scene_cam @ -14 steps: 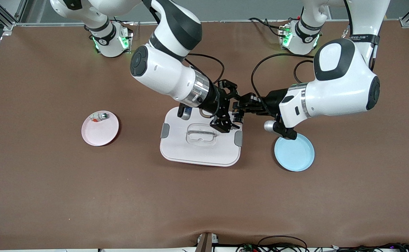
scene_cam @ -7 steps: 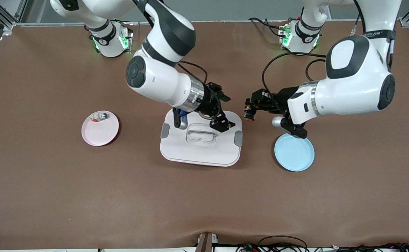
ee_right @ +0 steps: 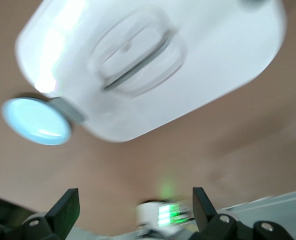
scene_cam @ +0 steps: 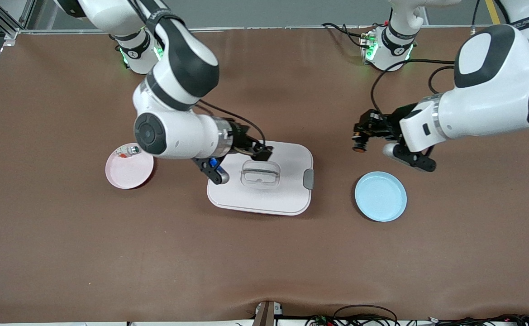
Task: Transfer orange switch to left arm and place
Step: 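Withdraw the right gripper while the left gripper carries the switch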
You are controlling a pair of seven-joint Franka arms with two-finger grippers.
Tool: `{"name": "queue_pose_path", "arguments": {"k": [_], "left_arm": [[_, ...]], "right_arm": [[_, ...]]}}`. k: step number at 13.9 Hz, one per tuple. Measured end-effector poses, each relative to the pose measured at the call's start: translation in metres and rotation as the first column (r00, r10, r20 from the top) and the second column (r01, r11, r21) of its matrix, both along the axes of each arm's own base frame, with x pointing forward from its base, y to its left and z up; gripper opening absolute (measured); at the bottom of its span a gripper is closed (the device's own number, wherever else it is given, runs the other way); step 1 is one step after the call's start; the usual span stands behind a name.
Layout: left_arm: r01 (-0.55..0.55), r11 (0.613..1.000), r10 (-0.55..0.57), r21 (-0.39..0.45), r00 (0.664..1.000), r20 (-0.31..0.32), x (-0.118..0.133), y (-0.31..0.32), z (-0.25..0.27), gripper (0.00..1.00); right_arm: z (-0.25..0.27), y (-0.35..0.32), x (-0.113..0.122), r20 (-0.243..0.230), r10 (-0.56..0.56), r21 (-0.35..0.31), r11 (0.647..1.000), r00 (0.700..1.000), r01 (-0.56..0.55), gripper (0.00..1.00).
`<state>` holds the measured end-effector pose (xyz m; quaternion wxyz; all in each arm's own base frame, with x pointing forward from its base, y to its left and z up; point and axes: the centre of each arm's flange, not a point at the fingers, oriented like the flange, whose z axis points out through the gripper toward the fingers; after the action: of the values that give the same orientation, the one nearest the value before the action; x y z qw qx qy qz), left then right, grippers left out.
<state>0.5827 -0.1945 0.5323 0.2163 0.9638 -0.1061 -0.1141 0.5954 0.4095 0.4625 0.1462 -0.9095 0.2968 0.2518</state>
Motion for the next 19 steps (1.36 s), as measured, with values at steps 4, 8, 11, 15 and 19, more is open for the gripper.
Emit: {"name": "queue_pose_path", "arguments": {"k": [4, 8, 11, 15, 19], "left_arm": [[-0.128, 0.97, 0.129, 0.208, 0.992, 0.01, -0.013, 0.019, 0.027, 0.4], [-0.343, 0.872, 0.355, 0.351, 0.934, 0.031, -0.014, 0.032, 0.03, 0.4], [-0.446, 0.81, 0.472, 0.381, 0.881, 0.029, -0.007, 0.056, 0.026, 0.4], [-0.641, 0.656, 0.676, 0.398, 0.734, 0.067, 0.009, 0.086, 0.01, 0.4], [-0.794, 0.444, 0.827, 0.416, 0.541, 0.15, 0.018, 0.092, -0.042, 0.4]], "right_arm": [[-0.012, -0.038, -0.005, 0.061, 0.408, -0.141, 0.907, 0.911, -0.397, 1.0], [0.001, -0.085, 0.006, 0.099, 0.68, -0.191, 0.73, 0.727, -0.656, 1.0], [0.022, -0.148, 0.026, 0.132, 0.76, -0.181, 0.65, 0.637, -0.738, 1.0], [0.05, -0.188, 0.033, 0.134, 0.768, -0.25, 0.638, 0.626, -0.729, 1.0], [0.086, -0.239, 0.041, 0.153, 0.725, -0.315, 0.68, 0.671, -0.662, 1.0]]}}
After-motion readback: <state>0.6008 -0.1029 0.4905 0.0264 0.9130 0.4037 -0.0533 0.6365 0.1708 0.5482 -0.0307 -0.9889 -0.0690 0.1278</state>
